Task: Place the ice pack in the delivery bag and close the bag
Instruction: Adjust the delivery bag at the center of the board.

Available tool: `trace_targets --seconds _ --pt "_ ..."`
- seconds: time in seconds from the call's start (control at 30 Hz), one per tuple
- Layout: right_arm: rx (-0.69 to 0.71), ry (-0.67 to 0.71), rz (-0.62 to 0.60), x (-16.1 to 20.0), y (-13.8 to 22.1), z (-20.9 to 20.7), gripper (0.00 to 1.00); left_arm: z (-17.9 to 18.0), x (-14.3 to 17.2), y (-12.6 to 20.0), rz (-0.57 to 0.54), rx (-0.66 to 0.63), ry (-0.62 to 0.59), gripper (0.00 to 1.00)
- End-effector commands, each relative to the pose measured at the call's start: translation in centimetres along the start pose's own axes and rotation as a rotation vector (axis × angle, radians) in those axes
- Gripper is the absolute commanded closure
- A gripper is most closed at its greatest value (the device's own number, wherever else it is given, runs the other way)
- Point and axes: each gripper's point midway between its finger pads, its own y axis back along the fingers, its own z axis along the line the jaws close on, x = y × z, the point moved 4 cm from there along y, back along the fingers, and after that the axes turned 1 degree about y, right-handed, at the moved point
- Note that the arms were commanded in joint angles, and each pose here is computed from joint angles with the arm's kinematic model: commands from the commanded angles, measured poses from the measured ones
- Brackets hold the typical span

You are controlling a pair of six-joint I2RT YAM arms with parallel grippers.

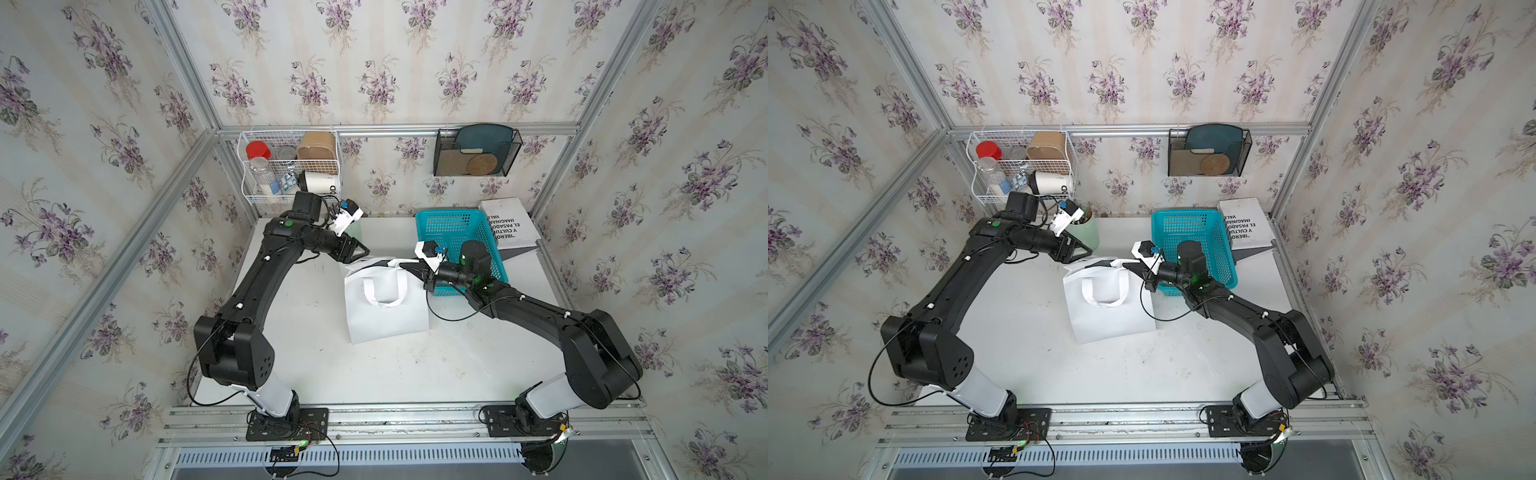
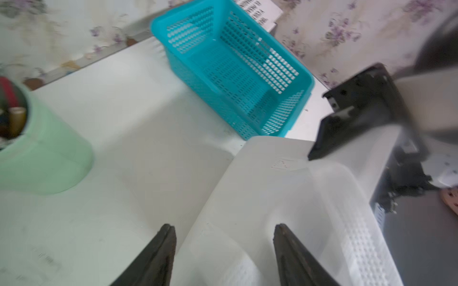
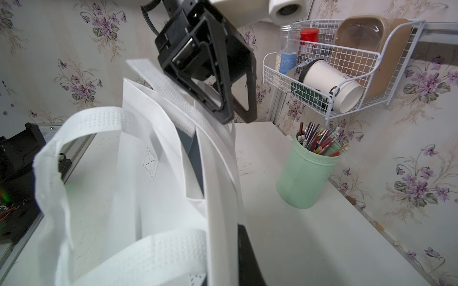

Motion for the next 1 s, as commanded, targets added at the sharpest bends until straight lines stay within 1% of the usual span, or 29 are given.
trace_targets --seconds 0.0,0.07,0.1,0.13,0.2,0.27,0.3,0.37,0.43,0.47,0.6,0.7,0.77,0.87,0.97 --pt "0.009 0.006 0.011 0.2 0.1 0.0 1.0 0.9 -2.9 4.8 -0.182 -0.167 0.051 0.31" --pt "0.005 -0.004 0.005 0.1 0.1 0.0 1.0 -0.2 -2.9 7.0 -0.32 -0.188 -0.003 0.29" --pt "0.006 -0.009 0.003 0.1 0.1 0.0 1.0 -0.9 -3.2 8.3 -0.421 -0.211 -0.07 0.28" --pt "0.01 -0.011 0.0 0.1 0.1 0.0 1.0 -1.7 -2.9 9.2 -0.499 -0.223 -0.142 0.27" --pt "0.018 -0.019 0.0 0.3 0.2 -0.1 1.0 -3.2 -0.9 9.7 -0.594 -0.201 -0.281 0.26" --pt "0.022 -0.027 -0.005 0.2 0.3 0.0 1.0 -5.3 2.1 9.4 -0.666 -0.122 -0.407 0.24" --pt "0.024 -0.032 -0.007 0.3 0.3 0.0 1.0 -6.1 3.4 9.1 -0.684 -0.084 -0.432 0.23" --pt "0.03 -0.04 -0.016 0.2 0.4 -0.1 1.0 -6.7 5.8 7.9 -0.676 0.005 -0.38 0.23" --pt "0.029 -0.045 -0.021 0.2 0.4 -0.1 1.0 -6.9 7.8 6.9 -0.667 0.059 -0.334 0.23" --pt "0.027 -0.048 -0.022 0.1 0.4 -0.1 1.0 -7.0 8.5 6.6 -0.668 0.064 -0.324 0.23" --pt "0.016 -0.05 -0.022 0.2 0.3 0.0 1.0 -6.2 10.1 6.0 -0.67 -0.015 -0.316 0.23" --pt "0.016 -0.057 -0.022 0.2 0.3 0.0 1.0 -6.4 10.2 6.1 -0.677 -0.004 -0.305 0.23" --pt "0.022 -0.066 -0.018 0.3 0.2 -0.1 1.0 -6.9 9.9 6.9 -0.705 -0.015 -0.304 0.23" --pt "0.024 -0.069 -0.023 0.2 0.2 -0.2 1.0 -7.7 8.8 8.6 -0.763 -0.045 -0.348 0.23" --pt "0.015 -0.066 -0.027 0.2 0.2 0.0 1.0 -9.0 7.1 9.8 -0.761 -0.008 -0.418 0.24"
